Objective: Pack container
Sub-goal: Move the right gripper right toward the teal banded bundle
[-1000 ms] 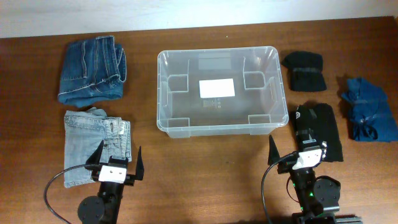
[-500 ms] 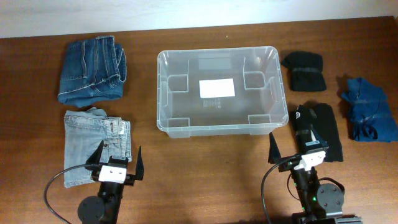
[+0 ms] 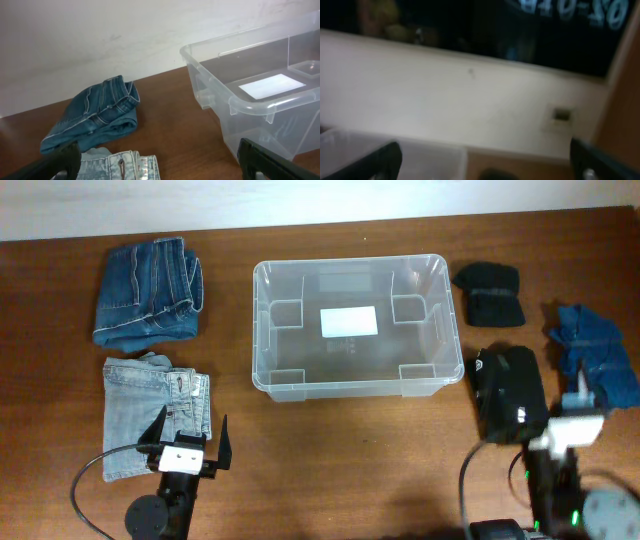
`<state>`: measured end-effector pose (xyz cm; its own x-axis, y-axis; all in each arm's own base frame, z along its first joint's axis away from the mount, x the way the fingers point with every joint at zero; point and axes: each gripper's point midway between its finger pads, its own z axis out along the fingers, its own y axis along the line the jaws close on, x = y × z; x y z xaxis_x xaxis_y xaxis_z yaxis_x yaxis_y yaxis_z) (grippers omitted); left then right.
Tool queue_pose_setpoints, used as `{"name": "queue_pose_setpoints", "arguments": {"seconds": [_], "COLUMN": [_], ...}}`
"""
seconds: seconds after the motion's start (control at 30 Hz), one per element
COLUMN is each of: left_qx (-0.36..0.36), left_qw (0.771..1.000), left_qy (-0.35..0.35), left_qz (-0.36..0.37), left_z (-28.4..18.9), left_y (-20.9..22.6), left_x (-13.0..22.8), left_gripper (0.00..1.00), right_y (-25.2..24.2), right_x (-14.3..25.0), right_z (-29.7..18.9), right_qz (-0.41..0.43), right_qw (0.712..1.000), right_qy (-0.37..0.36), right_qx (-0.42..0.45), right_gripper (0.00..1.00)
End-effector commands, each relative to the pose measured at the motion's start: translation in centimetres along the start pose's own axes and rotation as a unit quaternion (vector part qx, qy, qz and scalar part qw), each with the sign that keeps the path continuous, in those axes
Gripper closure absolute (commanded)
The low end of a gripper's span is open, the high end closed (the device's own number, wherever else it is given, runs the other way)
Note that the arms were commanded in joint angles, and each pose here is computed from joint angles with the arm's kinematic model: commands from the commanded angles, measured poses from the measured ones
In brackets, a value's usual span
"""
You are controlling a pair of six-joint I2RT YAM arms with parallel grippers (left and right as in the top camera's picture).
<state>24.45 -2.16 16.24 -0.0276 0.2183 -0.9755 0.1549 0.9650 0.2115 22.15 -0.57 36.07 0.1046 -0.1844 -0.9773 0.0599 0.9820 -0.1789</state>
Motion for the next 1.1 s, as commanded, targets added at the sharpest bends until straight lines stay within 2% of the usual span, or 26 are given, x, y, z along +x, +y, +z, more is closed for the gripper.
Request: {"name": "queue_pose_setpoints", "arguments": {"seconds": [0.0, 0.17, 0.33, 0.53, 0.6, 1.07], "left_qx": [0.005, 0.005, 0.005, 0.005, 0.005, 0.005], "left_qw": [1.0, 1.0, 1.0, 1.0, 1.0, 1.0], "left_qy": [-0.003, -0.003, -0.003, -0.003, -0.002, -0.003], "left_qz": [0.008, 0.008, 0.008, 0.008, 0.008, 0.008], "left_z": [0.0, 0.0, 0.0, 0.0, 0.0, 0.0], "left_y": [-0.2, -0.2, -0.2, -0.2, -0.2, -0.2], "left_x": [0.0, 0.0, 0.0, 0.0, 0.1, 0.0], "left_gripper": [0.01, 0.01, 0.0, 0.01, 0.01, 0.01], "right_y": [-2.7, -5.7, -9.5, -13.2, -15.3, -23.5], "right_x": [-1.3, -0.7, 2.9, 8.1, 11.4, 19.8], "right_z": [3.1, 9.5, 14.0, 15.1, 14.8, 12.8], "right_qz": [-0.032, -0.057, -0.003, 0.074, 0.1, 0.221], "right_qw": [0.995, 0.971, 0.928, 0.87, 0.844, 0.779], "right_qy": [0.071, 0.218, 0.369, 0.487, 0.525, 0.565], "right_qx": [0.06, 0.076, 0.047, 0.031, 0.046, 0.159], "right_gripper": [0.01, 0.01, 0.01, 0.02, 0.01, 0.01]}}
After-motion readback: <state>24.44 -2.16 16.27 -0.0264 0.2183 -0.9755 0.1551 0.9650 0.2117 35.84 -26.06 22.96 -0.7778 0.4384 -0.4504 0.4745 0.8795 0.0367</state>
